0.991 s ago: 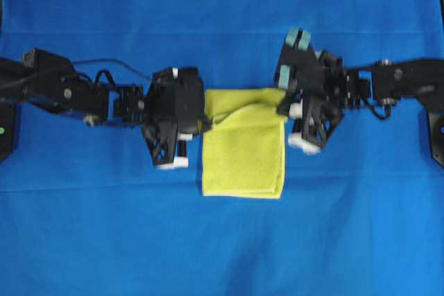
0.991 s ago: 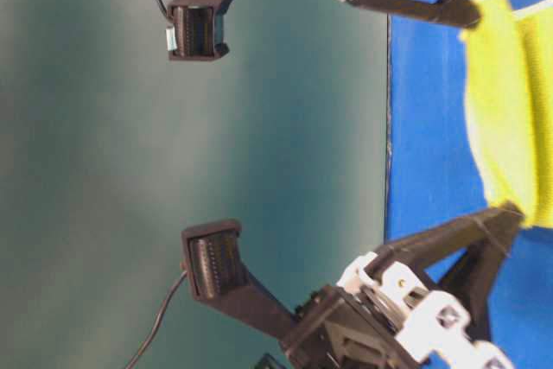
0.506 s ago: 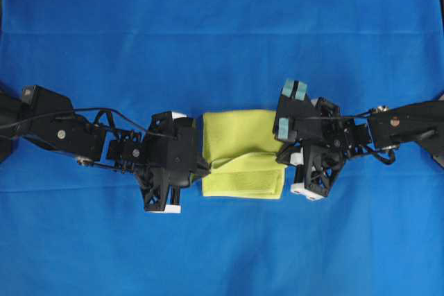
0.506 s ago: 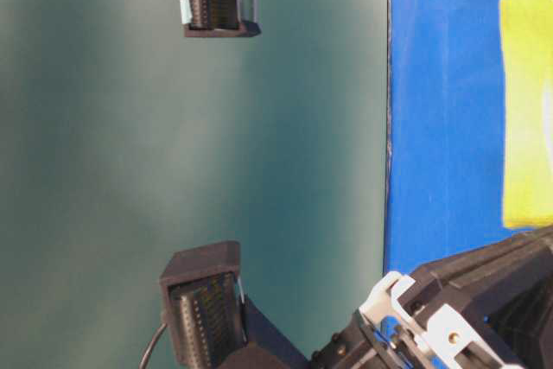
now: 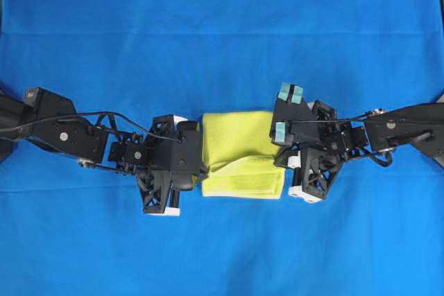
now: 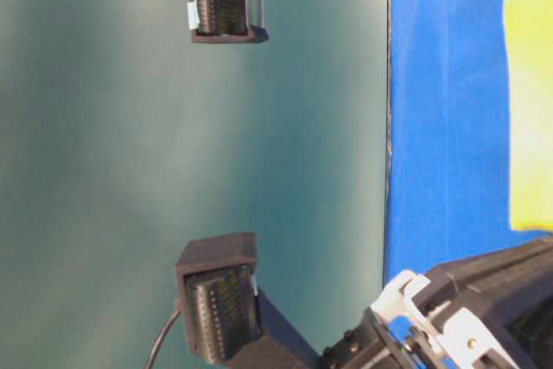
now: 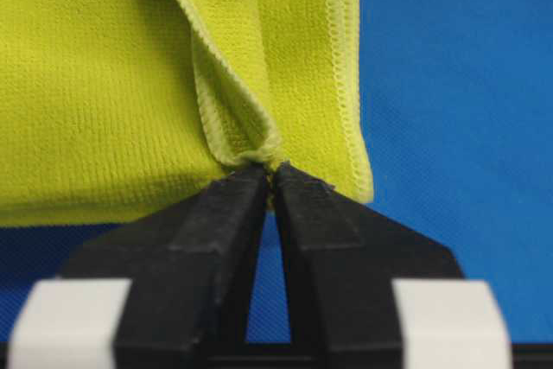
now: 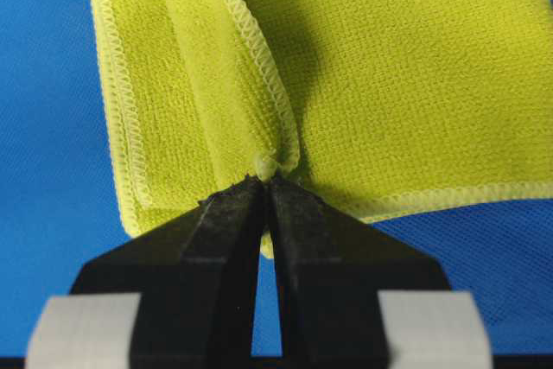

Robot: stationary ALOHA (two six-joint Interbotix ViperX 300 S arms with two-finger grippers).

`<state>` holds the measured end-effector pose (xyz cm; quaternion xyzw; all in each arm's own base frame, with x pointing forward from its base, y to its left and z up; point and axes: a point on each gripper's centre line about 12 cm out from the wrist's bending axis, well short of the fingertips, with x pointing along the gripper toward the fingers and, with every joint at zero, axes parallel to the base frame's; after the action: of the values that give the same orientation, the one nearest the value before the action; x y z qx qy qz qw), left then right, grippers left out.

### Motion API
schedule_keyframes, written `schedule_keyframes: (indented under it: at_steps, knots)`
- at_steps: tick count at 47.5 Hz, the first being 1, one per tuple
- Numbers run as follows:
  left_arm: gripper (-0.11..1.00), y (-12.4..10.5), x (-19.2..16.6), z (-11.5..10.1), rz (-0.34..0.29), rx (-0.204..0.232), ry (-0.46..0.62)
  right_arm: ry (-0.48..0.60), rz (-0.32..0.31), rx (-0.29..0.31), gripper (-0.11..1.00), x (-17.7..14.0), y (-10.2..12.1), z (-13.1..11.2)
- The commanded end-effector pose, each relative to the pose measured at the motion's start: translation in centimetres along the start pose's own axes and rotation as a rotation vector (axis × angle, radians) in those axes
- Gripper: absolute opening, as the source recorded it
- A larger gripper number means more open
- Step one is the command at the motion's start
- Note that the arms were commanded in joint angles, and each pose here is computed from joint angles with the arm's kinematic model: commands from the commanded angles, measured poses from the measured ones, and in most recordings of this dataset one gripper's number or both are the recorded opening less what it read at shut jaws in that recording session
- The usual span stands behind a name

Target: Fold the yellow towel.

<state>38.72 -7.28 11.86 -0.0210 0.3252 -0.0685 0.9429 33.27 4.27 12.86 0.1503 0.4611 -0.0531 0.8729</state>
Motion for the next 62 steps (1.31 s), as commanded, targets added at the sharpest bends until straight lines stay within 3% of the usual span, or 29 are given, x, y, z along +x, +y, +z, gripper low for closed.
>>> schedule_keyframes:
  at_steps: [1, 5, 11, 14, 20, 25, 35, 45, 53, 62]
  knots:
    - [0.12, -0.4, -0.2, 1.1, -0.008, 0.007, -0.033, -0.028, 0.019, -0.008, 0.06, -0.2, 0.7, 0.8]
    - [0.17, -0.3, -0.2, 1.2, -0.007, 0.006, -0.035, -0.030, 0.024, -0.013, 0.12, -0.2, 1.0, 1.0]
    - [0.26, -0.4, -0.3, 1.3, -0.009, 0.007, -0.039, -0.028, 0.032, -0.027, 0.50, -0.2, 1.6, 1.0]
    - [0.33, -0.4, -0.4, 1.3, -0.009, 0.007, -0.039, -0.032, 0.036, -0.029, 0.62, -0.4, 1.8, 1.1]
    - [0.54, -0.4, -1.3, 2.1, -0.010, 0.019, -0.062, -0.054, 0.048, -0.038, 0.55, -1.4, 2.3, 1.7]
    - [0.63, -0.4, -2.6, 2.9, -0.011, 0.023, -0.076, -0.073, 0.054, -0.039, 0.55, -2.9, 2.6, 2.4]
    - [0.62, 0.0, -6.6, 5.0, -0.004, 0.028, -0.148, -0.156, 0.062, -0.079, 0.55, -7.6, 2.9, 4.2]
    - [0.62, 0.2, -10.6, 5.9, 0.005, 0.095, -0.238, -0.254, 0.030, -0.160, 0.55, -11.6, 1.9, 4.7]
    - [0.62, 0.7, -13.6, 5.4, 0.019, 0.101, -0.307, -0.331, 0.017, -0.193, 0.55, -13.7, 0.5, 3.8]
    - [0.62, 1.1, -17.5, 3.5, 0.028, 0.097, -0.391, -0.453, 0.048, -0.224, 0.55, -16.2, -0.9, 1.8]
